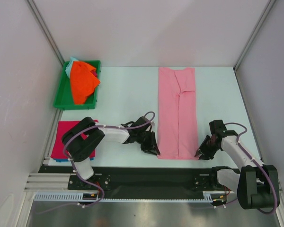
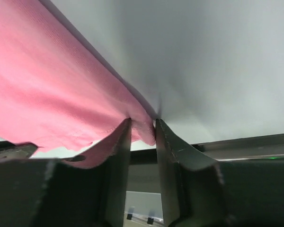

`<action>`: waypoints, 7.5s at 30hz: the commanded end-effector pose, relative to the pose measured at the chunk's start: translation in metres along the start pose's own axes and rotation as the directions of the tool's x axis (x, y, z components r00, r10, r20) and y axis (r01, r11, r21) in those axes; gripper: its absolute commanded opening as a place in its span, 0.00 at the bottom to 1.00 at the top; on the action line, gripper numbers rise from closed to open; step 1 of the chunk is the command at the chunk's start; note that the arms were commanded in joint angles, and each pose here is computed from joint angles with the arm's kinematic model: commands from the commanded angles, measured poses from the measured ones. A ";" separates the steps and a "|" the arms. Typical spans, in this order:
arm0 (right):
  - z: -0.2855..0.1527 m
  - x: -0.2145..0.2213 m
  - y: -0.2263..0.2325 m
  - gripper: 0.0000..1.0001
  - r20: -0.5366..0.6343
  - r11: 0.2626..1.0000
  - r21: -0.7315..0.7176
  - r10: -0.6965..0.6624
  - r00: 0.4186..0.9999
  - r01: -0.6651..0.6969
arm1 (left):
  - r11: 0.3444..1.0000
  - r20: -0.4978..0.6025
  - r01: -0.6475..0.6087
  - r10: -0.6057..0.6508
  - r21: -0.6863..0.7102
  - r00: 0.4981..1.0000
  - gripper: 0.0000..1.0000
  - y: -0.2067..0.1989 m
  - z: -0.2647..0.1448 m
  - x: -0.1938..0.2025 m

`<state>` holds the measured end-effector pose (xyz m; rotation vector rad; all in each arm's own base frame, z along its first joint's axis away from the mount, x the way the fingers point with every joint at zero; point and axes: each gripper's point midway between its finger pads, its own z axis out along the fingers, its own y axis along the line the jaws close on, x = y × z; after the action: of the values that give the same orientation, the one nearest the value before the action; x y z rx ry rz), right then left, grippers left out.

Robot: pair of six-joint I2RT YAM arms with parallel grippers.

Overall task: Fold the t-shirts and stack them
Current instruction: Fold the tshirt

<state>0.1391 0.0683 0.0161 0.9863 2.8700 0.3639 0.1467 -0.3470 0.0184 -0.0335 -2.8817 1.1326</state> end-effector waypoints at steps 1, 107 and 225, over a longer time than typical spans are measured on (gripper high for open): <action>-0.001 -0.003 0.003 0.26 0.023 1.000 -0.006 0.017 1.000 -0.016 | 1.000 0.002 -0.011 0.011 0.020 1.000 0.17 -0.006 0.000 -0.004; 0.038 -0.293 0.255 0.22 0.090 0.506 -0.858 -0.013 0.996 0.084 | 0.962 0.410 -0.161 0.058 0.222 0.910 0.43 -0.039 -0.007 -0.352; -0.031 -0.227 0.218 0.22 0.094 0.579 -0.811 -0.010 0.996 0.082 | 0.875 0.300 -0.259 0.139 0.408 0.944 0.49 -0.086 -0.055 -0.277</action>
<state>0.4089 0.0737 0.0888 0.7483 2.2638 1.3640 0.4114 -0.3688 0.1014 -0.2270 -2.9014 1.7883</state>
